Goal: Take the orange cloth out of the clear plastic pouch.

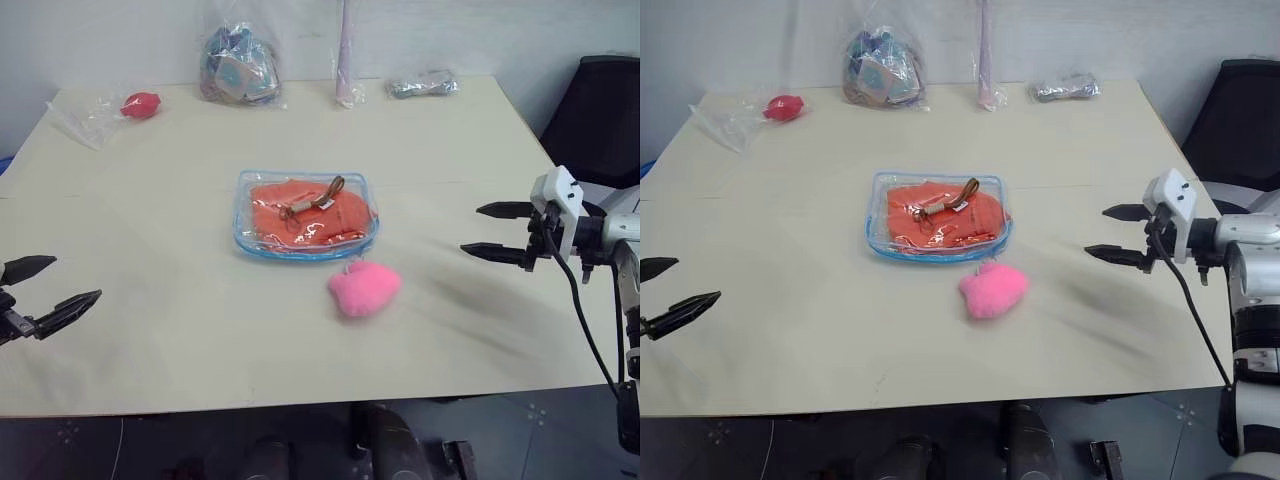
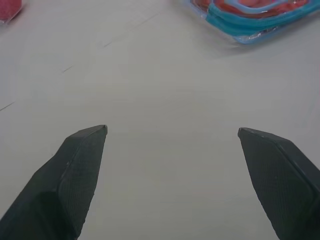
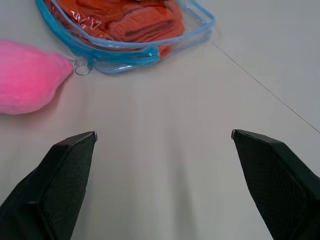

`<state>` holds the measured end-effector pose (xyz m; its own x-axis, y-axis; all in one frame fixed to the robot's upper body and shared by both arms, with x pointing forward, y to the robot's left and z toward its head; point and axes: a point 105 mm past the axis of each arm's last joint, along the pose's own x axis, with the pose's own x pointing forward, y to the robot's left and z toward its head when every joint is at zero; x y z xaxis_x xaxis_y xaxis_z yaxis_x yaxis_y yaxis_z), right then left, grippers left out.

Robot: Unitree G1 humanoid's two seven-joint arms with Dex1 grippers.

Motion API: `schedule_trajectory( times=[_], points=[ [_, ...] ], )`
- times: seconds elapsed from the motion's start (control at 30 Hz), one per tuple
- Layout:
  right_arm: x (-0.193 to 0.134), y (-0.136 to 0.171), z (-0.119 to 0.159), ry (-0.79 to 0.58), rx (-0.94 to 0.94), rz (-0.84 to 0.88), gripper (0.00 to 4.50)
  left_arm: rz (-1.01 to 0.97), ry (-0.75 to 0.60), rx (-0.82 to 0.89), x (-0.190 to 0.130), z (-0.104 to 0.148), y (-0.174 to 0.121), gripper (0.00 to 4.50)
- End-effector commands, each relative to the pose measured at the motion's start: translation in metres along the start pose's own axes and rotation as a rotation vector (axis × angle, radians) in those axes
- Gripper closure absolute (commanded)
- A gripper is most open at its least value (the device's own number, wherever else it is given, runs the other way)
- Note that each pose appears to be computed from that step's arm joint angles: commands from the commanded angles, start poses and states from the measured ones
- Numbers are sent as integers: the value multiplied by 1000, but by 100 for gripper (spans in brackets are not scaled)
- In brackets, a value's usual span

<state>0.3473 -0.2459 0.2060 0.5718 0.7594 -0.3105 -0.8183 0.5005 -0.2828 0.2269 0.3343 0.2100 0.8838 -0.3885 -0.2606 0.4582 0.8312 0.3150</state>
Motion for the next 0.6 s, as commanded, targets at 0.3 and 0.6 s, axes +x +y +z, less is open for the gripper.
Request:
schedule_trajectory(
  times=[0.3,0.6],
  points=[
    [54,87,85,-290,-99,150,0,-352,-236,119,134,100,-41,4],
    [57,114,100,-335,-116,111,0,-503,-263,117,228,120,-62,4]
  ],
)
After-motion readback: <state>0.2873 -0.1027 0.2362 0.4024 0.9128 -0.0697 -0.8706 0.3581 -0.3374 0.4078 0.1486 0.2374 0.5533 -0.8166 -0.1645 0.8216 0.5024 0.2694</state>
